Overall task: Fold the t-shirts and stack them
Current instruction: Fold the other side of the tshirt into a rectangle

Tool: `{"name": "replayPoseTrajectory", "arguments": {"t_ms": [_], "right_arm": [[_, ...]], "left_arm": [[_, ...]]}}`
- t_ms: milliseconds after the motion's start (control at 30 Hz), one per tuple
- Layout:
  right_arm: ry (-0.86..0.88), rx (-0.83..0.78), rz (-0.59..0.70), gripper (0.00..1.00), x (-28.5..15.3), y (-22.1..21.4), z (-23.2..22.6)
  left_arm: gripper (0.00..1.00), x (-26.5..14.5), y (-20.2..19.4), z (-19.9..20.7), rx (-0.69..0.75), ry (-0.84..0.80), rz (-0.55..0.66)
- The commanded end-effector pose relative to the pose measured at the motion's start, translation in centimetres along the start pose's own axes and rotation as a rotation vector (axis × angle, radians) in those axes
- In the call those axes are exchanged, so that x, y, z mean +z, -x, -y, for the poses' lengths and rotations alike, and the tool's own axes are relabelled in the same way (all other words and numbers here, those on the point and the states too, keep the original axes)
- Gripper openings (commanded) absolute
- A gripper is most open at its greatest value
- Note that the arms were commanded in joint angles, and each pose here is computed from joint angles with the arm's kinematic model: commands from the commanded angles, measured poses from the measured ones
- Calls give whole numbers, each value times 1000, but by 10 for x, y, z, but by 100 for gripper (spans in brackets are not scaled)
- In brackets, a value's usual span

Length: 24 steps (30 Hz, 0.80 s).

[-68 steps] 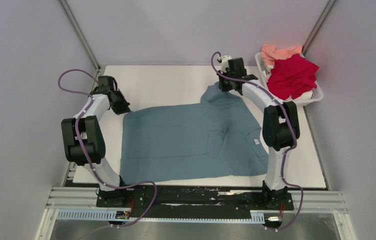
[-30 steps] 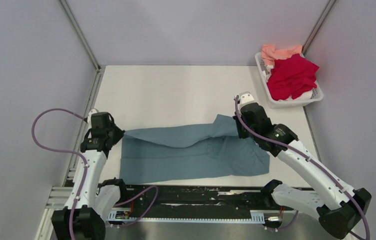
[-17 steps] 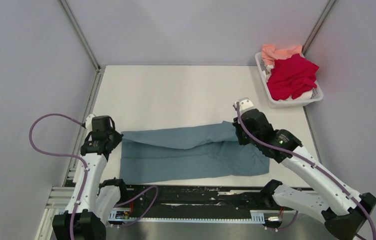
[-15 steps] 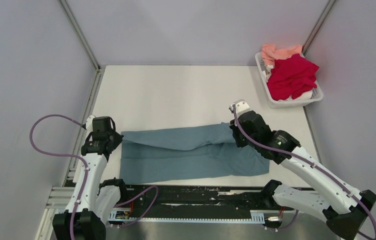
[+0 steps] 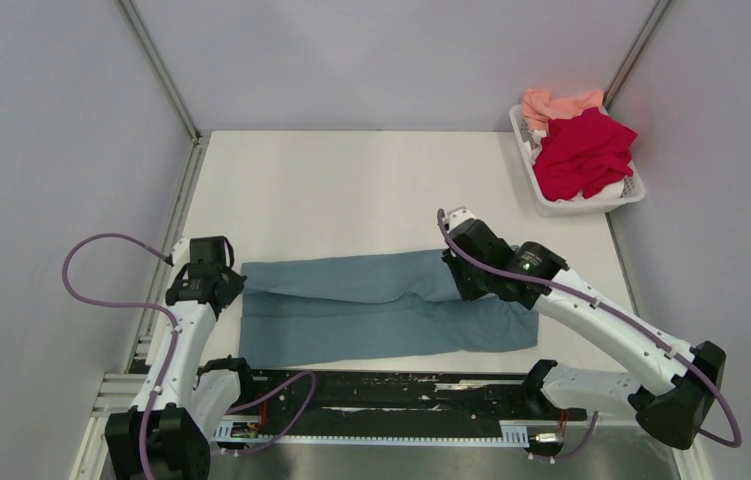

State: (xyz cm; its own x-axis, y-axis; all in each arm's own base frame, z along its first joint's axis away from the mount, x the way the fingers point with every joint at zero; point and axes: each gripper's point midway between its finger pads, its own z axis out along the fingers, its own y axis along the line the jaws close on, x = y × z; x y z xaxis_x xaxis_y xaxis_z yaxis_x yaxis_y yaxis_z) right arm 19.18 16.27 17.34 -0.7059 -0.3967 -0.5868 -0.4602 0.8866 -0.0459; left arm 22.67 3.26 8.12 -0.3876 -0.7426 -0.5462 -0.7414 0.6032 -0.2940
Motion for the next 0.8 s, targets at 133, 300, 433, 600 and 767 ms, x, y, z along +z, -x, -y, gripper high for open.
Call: {"name": "replayPoseTrajectory", "arguments": {"t_ms": [133,300,433,600,767], "right_arm": [[-198,155,-271,18,24,-55,13],[-337,196,-393,27,42,-93,25],[-429,241,-421,38,44,-109,35],[-582,299,-407,84,24,-112,56],[-610,443,-153,100,-4,-69,71]], "left_arm": [[6,-2,10,-10,-40,45,66],[12,0,10,-10,-41,48,68],[38,2,13,-18,-32,101,83],[95,-10,22,-19,-62,121,101],[100,-29,26,21,-37,-108,81]]}}
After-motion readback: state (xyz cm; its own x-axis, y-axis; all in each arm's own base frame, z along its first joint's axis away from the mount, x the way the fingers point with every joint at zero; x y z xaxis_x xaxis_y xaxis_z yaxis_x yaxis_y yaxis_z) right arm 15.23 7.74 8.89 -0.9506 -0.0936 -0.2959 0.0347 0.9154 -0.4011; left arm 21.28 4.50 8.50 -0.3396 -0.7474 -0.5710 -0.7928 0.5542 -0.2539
